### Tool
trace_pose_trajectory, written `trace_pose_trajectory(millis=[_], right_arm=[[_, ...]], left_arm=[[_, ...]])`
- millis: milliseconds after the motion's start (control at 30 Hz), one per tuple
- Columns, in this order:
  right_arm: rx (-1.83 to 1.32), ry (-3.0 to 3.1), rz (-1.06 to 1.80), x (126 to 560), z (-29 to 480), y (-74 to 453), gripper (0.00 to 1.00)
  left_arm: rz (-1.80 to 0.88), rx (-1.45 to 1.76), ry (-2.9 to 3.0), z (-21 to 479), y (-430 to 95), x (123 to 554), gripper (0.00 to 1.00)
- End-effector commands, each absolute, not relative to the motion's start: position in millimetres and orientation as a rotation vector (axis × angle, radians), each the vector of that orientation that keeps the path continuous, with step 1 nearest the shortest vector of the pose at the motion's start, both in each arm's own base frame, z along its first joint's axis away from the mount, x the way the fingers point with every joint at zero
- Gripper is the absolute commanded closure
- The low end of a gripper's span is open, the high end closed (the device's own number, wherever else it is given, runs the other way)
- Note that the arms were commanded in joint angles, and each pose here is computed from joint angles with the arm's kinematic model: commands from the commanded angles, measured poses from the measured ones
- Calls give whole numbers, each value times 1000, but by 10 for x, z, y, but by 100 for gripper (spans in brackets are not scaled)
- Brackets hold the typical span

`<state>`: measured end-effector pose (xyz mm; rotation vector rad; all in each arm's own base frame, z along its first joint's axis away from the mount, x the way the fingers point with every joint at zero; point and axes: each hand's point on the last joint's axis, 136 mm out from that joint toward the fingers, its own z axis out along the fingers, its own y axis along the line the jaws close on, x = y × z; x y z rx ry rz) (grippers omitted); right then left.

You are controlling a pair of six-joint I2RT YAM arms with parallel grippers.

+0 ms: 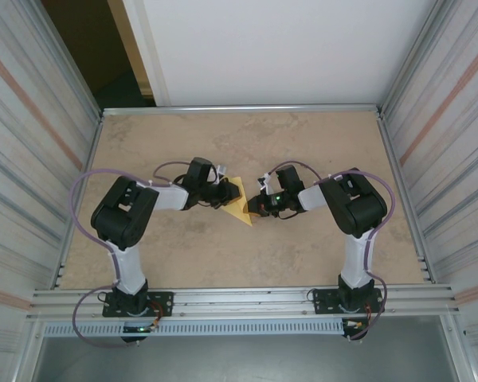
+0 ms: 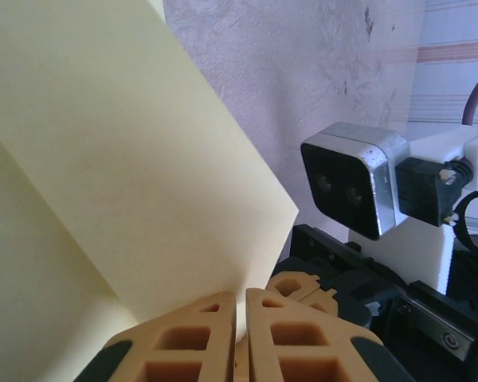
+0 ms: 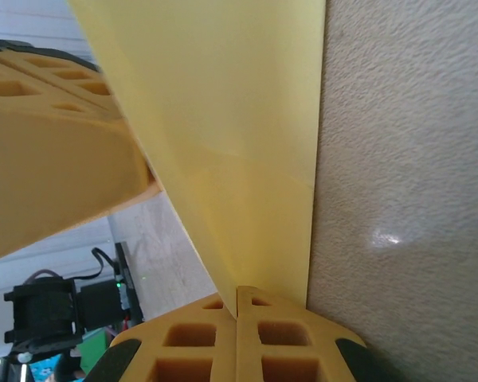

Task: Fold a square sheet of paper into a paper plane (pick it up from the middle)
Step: Fourth fold the wing at the center of the table.

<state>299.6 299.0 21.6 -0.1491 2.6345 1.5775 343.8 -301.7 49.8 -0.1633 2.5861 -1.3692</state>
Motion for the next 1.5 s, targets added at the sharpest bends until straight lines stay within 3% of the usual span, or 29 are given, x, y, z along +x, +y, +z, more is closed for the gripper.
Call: trace_pose_trajectory(millis=[0, 500, 867, 1467], right_arm=[[-74, 2720, 1559, 2936, 26, 2931, 94], [-59, 2757, 1539, 2934, -21, 2921, 93], [-50, 2785, 1523, 2923, -55, 2911, 90], [-90, 2737, 1491, 2857, 420, 2772, 65]], left_arm=[[-1411, -143, 2583, 489, -3065, 3430, 87], [-1456, -95, 2513, 657, -3126, 3488, 85], [-1408, -164, 2592, 440, -3094, 3471, 87], [-1367, -169, 2627, 386, -3067, 3462, 88]])
